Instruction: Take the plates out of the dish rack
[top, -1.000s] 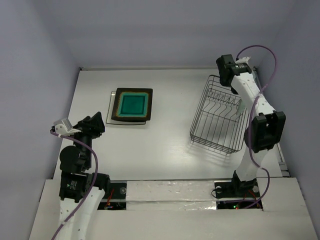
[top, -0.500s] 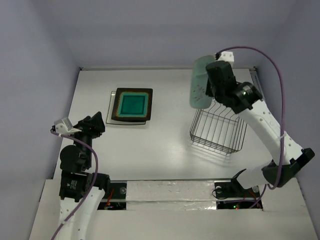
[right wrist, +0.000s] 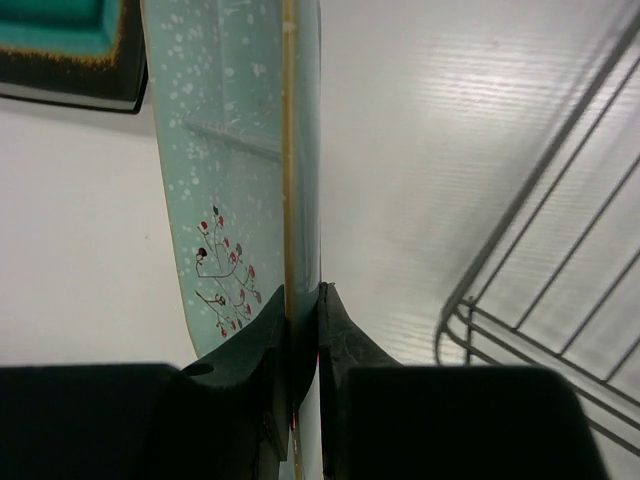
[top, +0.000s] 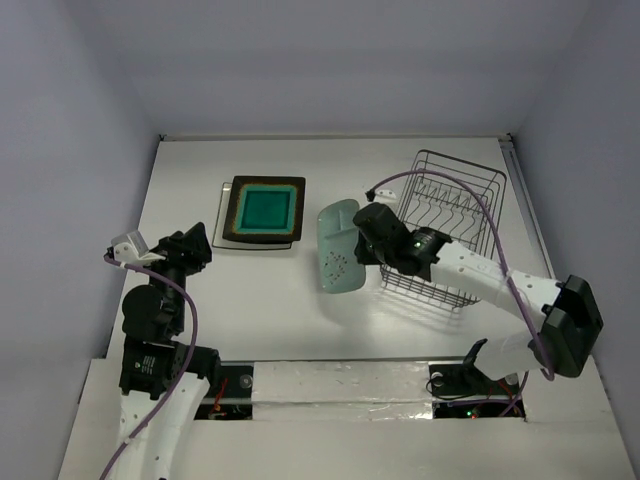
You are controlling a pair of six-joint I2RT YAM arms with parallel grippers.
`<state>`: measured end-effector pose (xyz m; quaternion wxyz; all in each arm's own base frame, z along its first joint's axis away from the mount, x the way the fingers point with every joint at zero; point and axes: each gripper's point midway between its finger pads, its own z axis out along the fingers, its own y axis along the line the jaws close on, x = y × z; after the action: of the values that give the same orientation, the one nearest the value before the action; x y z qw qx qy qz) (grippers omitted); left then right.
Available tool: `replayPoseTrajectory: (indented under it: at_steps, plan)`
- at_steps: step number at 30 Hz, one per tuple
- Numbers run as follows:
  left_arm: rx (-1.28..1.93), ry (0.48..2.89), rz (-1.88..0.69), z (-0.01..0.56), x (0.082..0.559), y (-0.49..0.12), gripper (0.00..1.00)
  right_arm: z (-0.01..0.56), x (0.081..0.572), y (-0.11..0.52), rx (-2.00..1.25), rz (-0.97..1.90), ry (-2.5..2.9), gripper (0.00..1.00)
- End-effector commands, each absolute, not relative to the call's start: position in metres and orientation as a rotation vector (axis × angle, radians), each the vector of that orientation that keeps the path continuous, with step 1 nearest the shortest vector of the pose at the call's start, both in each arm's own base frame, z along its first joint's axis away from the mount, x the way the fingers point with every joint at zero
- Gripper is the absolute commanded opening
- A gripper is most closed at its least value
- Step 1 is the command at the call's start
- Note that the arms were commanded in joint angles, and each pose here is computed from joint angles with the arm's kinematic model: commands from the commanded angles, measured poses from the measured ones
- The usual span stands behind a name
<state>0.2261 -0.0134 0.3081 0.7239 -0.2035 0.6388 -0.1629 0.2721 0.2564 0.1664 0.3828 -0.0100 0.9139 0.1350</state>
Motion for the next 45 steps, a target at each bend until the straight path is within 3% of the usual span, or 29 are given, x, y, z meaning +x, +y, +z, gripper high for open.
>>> replayPoseTrajectory:
  at_steps: [1,10,20,21,22,25,28,35,41,45]
  plan:
    - [-0.447,1.391,-0.360,0.311,0.230,-0.013,0.53,0.206,0.292,0.309,0.087,0.599,2.148,0.00]
    - [-0.449,1.392,-0.361,0.311,0.230,-0.013,0.53,0.147,0.279,0.335,0.039,0.615,2.267,0.00]
    - [-0.447,1.391,-0.360,0.312,0.230,-0.013,0.53,0.082,0.242,0.321,0.030,0.552,2.433,0.04]
    - [-0.447,1.393,-0.359,0.311,0.230,-0.013,0.53,0.076,0.239,0.317,0.029,0.530,2.452,0.07]
    - [-0.447,1.391,-0.360,0.312,0.230,-0.013,0.53,0.068,0.235,0.311,0.027,0.505,2.475,0.17]
    - [-0.449,1.392,-0.361,0.311,0.230,-0.013,0.54,0.052,0.227,0.296,0.031,0.431,2.516,0.34]
    - [-0.447,1.391,-0.360,0.312,0.230,-0.013,0.55,0.040,0.224,0.284,0.034,0.357,2.537,0.41]
    - [-0.449,1.394,-0.360,0.311,0.230,-0.013,0.58,0.031,0.212,0.279,-0.005,0.289,2.551,0.69]
    - [-0.449,1.397,-0.359,0.311,0.230,-0.013,0.70,0.094,0.201,0.292,-0.046,0.263,2.449,0.90]
    - [-0.448,1.402,-0.357,0.311,0.230,-0.013,0.83,0.149,0.191,0.295,-0.049,0.283,2.366,0.93]
